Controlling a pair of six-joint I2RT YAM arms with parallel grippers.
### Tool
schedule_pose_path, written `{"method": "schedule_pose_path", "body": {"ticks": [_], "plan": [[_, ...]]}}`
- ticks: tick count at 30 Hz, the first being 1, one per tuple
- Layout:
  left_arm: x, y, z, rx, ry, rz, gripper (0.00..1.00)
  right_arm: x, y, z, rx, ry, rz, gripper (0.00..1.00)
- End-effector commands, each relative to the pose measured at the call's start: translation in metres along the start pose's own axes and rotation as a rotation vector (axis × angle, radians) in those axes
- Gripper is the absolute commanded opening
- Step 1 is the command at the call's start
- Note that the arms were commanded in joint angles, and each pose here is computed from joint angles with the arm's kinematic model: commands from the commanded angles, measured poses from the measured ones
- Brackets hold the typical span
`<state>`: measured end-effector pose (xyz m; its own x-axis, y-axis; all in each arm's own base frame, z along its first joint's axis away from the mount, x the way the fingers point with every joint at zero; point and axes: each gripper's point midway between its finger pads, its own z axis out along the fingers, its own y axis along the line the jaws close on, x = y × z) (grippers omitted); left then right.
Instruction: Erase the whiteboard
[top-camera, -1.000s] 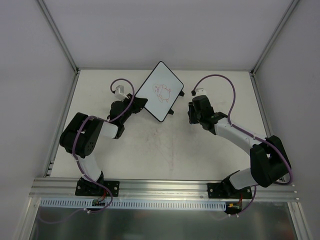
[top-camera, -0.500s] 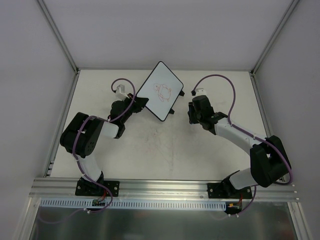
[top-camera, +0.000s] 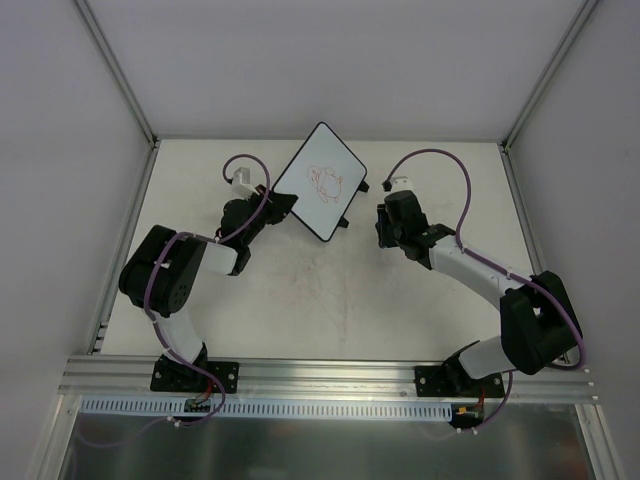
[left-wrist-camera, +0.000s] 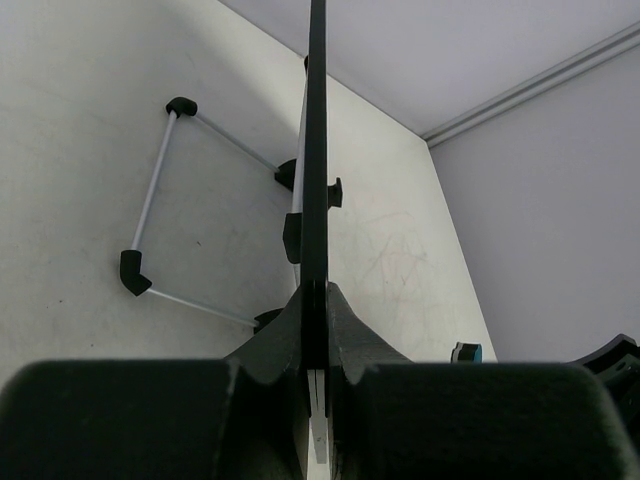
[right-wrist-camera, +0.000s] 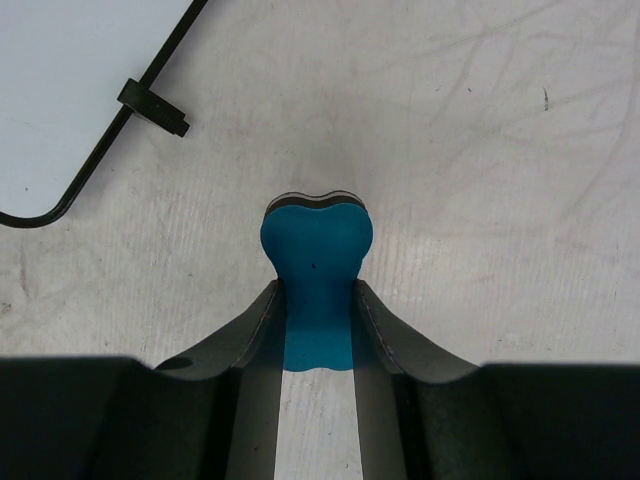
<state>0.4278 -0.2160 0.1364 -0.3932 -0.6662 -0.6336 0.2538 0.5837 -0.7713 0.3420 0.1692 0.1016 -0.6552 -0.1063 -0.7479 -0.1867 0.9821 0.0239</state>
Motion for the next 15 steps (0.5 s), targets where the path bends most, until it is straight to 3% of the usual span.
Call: {"method": "schedule_pose_path", "body": {"ticks": [1,15], "plan": [[-0.036,-0.037,0.005,0.090,-0.096,0.051,0.00,-0.014,0.000,-0.005,0.001,-0.055,0.003,0.00],[-0.091,-0.070,-0.008,0.140,-0.239,0.124,0.00,-0.012,0.001,-0.004,0.000,-0.048,0.003,0.00]]}}
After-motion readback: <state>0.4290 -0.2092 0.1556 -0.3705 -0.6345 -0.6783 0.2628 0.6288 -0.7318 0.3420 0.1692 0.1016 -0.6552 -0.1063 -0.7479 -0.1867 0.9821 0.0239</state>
